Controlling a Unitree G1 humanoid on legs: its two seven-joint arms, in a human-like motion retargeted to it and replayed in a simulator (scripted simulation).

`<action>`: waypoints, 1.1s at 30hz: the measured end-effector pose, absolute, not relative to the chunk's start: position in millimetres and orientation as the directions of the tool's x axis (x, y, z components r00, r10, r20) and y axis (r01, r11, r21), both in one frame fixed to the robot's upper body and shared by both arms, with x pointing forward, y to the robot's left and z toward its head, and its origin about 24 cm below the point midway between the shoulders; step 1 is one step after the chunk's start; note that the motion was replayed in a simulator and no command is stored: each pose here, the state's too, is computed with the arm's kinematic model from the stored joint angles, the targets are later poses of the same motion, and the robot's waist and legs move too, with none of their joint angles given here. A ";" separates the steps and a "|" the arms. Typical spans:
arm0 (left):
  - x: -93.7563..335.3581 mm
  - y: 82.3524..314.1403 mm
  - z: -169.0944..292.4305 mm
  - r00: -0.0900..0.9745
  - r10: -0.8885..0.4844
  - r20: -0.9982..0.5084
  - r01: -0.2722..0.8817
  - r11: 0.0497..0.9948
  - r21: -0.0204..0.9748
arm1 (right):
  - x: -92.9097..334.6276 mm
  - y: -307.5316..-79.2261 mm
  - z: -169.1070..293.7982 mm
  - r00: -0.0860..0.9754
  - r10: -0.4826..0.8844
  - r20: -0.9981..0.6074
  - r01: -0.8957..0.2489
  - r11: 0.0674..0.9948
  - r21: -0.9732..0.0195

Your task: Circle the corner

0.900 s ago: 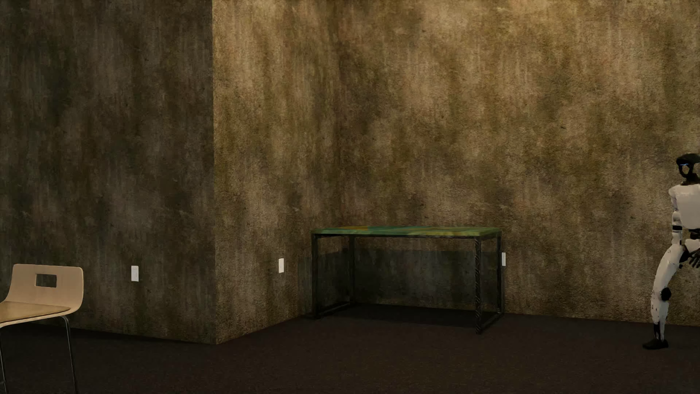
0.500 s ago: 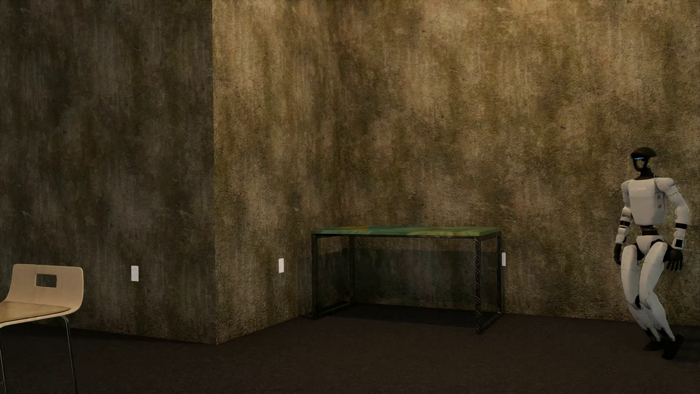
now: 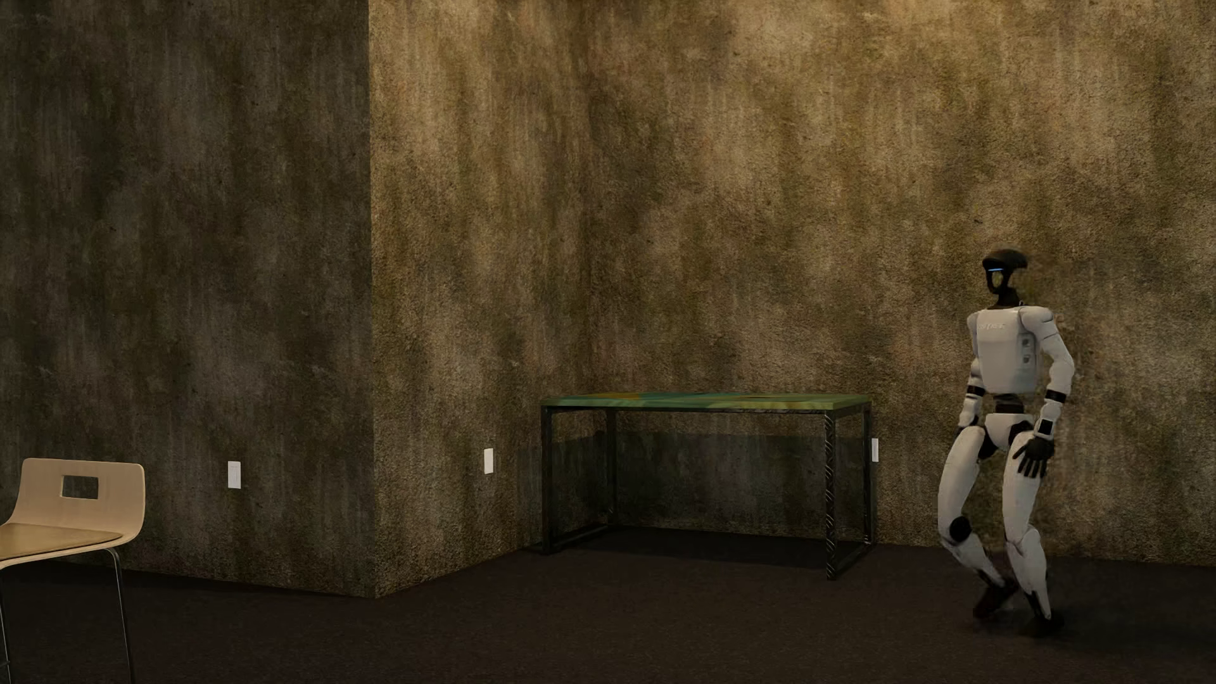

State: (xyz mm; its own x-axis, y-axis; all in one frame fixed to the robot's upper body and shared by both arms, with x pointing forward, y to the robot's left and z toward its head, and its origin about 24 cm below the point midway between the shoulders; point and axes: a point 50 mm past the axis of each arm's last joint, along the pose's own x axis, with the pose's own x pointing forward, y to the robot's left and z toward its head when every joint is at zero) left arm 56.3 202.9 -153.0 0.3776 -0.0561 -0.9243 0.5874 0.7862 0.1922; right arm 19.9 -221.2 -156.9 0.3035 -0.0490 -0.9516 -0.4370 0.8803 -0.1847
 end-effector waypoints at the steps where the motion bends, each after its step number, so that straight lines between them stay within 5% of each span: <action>1: 72.5 201.5 -147.5 0.429 -0.072 -0.900 0.584 0.783 0.215 | 15.7 -224.5 -156.2 0.295 -0.059 -0.954 -0.431 0.882 -0.188; 7: 137.3 210.9 -119.8 0.624 -0.056 -0.779 0.475 0.819 0.322 | -10.4 -226.7 -158.8 0.216 -0.078 -0.973 -0.424 0.890 -0.166; 10: 89.0 210.7 -144.6 0.482 -0.010 -0.876 0.462 0.853 0.244 | -31.2 -231.2 -161.8 0.127 -0.107 -0.986 -0.428 0.891 -0.152; 19: -4.2 199.8 -162.8 0.215 -0.026 -0.976 0.555 0.825 0.100 | 84.1 -222.7 -135.8 0.525 -0.034 -0.850 -0.362 0.895 -0.259; 22: -19.0 201.3 -161.7 0.177 -0.028 -0.984 0.578 0.812 0.081 | 103.5 -231.6 -130.0 0.569 -0.068 -0.819 -0.311 0.904 -0.292; 27: -8.0 222.1 -162.6 0.187 0.054 -0.981 0.516 0.844 0.145 | 40.0 -227.8 -151.4 0.375 -0.072 -0.924 -0.374 0.900 -0.222; 33: 97.5 222.3 -132.7 0.535 -0.006 -0.845 0.462 0.839 0.287 | -41.5 -245.4 -152.4 0.139 -0.130 -0.982 -0.423 0.888 -0.178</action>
State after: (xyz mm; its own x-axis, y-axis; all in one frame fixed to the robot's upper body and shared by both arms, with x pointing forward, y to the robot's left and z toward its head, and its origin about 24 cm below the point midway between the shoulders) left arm 97.5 222.3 -132.7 0.5353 -0.0056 -0.8447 0.4621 0.8390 0.2873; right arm -41.5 -245.4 -152.4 0.1393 -0.1302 -0.9816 -0.4230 0.8885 -0.1779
